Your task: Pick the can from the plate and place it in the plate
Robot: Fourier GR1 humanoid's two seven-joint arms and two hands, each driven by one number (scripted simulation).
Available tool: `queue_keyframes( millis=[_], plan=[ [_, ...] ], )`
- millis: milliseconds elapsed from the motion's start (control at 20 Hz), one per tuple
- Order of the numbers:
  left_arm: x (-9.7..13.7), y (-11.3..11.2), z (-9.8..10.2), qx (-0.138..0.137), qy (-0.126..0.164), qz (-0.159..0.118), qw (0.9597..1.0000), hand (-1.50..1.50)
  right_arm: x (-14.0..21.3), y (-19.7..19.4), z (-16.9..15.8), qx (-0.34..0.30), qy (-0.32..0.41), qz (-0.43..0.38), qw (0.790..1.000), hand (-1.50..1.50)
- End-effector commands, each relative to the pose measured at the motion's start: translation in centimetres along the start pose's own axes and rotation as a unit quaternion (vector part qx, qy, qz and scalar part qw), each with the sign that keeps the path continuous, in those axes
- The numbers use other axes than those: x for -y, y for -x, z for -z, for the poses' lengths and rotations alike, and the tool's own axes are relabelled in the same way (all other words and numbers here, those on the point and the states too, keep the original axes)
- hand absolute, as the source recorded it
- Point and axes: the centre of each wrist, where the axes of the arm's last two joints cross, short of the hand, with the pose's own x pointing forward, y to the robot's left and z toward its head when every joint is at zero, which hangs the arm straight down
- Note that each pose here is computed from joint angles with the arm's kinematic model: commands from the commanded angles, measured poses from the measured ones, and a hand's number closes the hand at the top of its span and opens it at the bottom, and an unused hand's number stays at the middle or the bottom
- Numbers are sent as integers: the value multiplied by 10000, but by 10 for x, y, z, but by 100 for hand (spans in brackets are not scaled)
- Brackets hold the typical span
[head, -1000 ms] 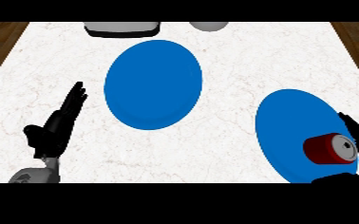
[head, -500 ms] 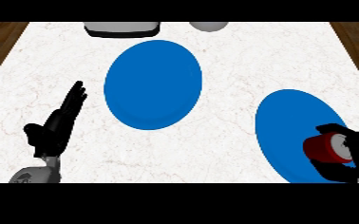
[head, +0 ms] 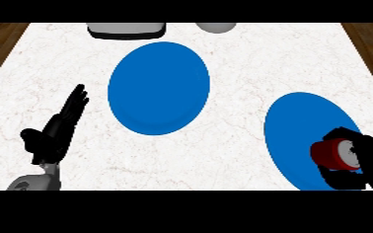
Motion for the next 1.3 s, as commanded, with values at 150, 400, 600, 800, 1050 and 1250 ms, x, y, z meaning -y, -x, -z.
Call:
queue_keyframes(
  millis=[150,400,600,800,1050,1250],
  plan=[
    [12,19,-9,-25,-17,-30,10000,0,-49,-33,-6,555,421,-469,9965,150],
    [-8,-13,14,98,-69,55,9999,0,-53,-94,-40,1026,993,-179,9896,150],
    [21,-5,1,22,-27,-2,10000,0,-29,-97,-86,1258,995,-230,9868,150],
    [6,-6,17,-3,-134,-22,9999,0,-16,-119,-110,1561,1508,-2,9762,150],
    [3,18,-14,2,-40,17,10000,0,14,-142,-126,2008,2347,309,9506,150],
    [20,4,-3,-14,-12,1,10000,0,21,-170,-131,2168,2600,194,9408,150]
  ],
)
